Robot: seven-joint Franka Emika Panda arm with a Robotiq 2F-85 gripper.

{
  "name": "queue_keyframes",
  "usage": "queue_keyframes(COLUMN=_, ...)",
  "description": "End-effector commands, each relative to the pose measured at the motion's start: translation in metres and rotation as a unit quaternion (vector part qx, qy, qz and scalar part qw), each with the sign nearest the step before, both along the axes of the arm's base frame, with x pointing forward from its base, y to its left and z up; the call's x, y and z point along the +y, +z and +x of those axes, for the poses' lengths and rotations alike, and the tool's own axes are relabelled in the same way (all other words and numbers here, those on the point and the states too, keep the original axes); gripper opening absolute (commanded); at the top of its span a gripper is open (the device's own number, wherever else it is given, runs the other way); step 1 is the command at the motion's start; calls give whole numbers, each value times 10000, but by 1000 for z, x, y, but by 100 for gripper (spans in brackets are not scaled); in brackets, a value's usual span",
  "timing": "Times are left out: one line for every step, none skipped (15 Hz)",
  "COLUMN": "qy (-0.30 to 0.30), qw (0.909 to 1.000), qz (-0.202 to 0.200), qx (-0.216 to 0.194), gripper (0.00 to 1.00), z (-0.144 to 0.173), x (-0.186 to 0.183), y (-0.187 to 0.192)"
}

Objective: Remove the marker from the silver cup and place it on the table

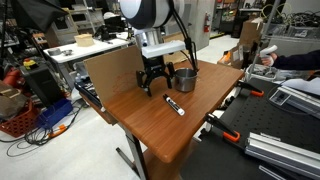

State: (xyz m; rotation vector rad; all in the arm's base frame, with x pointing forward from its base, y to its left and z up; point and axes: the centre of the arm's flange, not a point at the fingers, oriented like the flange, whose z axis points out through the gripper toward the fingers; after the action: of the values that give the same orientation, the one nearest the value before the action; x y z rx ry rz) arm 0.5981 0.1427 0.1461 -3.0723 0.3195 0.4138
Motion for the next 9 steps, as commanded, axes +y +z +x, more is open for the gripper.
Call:
queue_keyframes(qy=23, qw=9999, qz=-80, qx=61, gripper=100, z=5, x=0, y=7)
queue_keyframes(qy=38, qw=10000, qz=-76, qx=6, gripper=100, z=5, x=1, y=13)
queue_keyframes(qy=51, qw=9999, qz=-80, qx=-50, gripper=100, z=6, x=2, y=18)
queue_keyframes(qy=90, qw=9999, qz=-49, qx=-130, gripper=100, z=6, x=4, y=27)
queue_keyframes(qy=111, qw=9997, qz=-34, qx=-218, gripper=100, z=7, x=5, y=36)
queue_keyframes(qy=140, qw=9994, qz=-4, qx=-318, gripper=100, z=8, x=7, y=47)
queue_keyframes(qy=175, qw=9989, qz=10, qx=-428, gripper=100, z=8, x=9, y=60)
queue_keyframes(qy=153, qw=9985, qz=-29, qx=-524, gripper=100, z=7, x=11, y=74)
queue_keyframes(qy=152, qw=9980, qz=-58, qx=-618, gripper=100, z=7, x=13, y=86)
